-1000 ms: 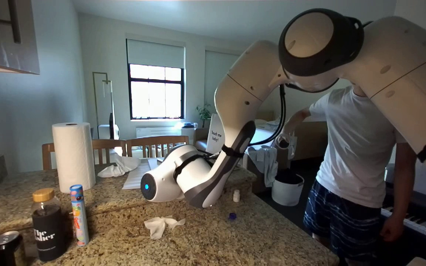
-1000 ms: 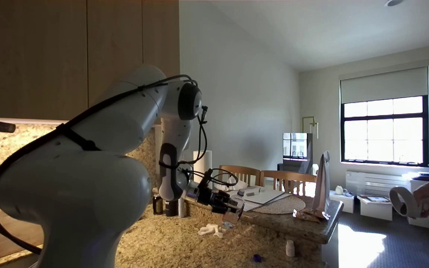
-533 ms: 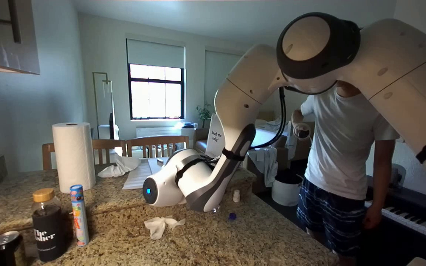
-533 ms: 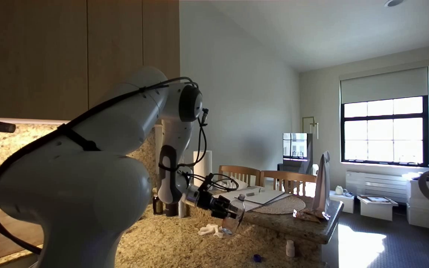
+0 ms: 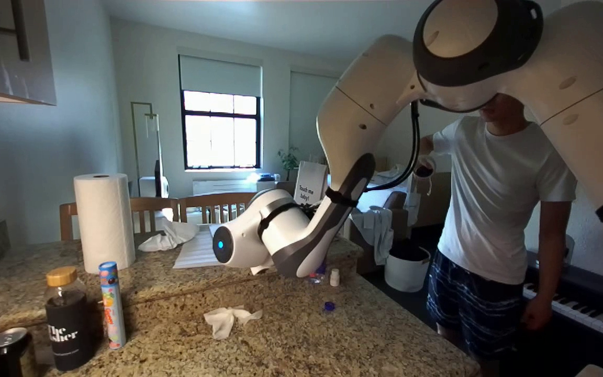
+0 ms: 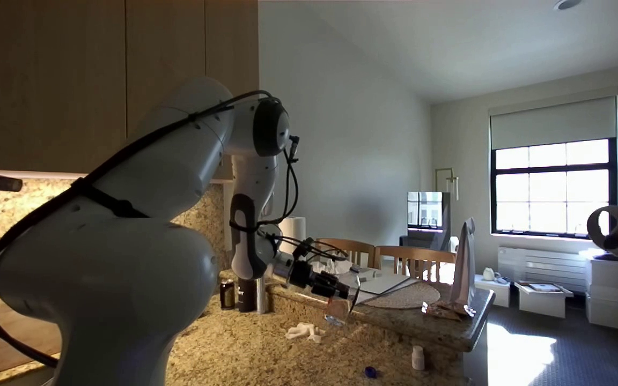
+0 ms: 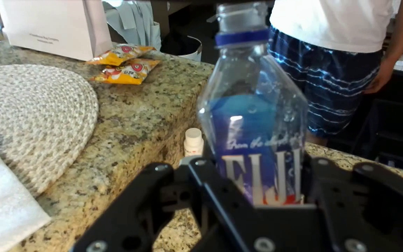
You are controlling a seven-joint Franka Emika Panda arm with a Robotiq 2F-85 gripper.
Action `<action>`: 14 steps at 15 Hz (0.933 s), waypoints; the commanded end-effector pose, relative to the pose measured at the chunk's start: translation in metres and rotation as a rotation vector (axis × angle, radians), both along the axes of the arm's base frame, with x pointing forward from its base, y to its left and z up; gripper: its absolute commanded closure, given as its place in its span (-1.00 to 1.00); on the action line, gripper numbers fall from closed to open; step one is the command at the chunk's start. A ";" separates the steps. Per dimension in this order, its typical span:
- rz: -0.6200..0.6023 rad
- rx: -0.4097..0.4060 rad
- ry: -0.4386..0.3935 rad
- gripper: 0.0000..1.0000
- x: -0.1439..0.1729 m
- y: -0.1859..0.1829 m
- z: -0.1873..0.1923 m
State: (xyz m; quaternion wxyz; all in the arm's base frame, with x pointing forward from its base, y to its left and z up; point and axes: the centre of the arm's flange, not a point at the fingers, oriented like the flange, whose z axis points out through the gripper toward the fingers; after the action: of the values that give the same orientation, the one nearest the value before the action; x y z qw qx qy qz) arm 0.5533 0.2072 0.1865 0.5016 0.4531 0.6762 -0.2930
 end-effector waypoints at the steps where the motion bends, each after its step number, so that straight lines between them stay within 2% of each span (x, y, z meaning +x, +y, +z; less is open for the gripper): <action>1: 0.030 0.099 -0.077 0.56 -0.011 0.002 0.052; 4: 0.051 0.178 -0.150 0.56 -0.013 0.007 0.081; 10: 0.046 0.266 -0.246 0.56 -0.031 -0.010 0.122; 14: 0.062 0.424 -0.325 0.56 -0.022 0.010 0.146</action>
State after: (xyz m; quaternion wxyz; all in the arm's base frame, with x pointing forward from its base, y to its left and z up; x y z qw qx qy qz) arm 0.5392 0.2141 0.3081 0.5150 0.5463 0.6518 -0.1072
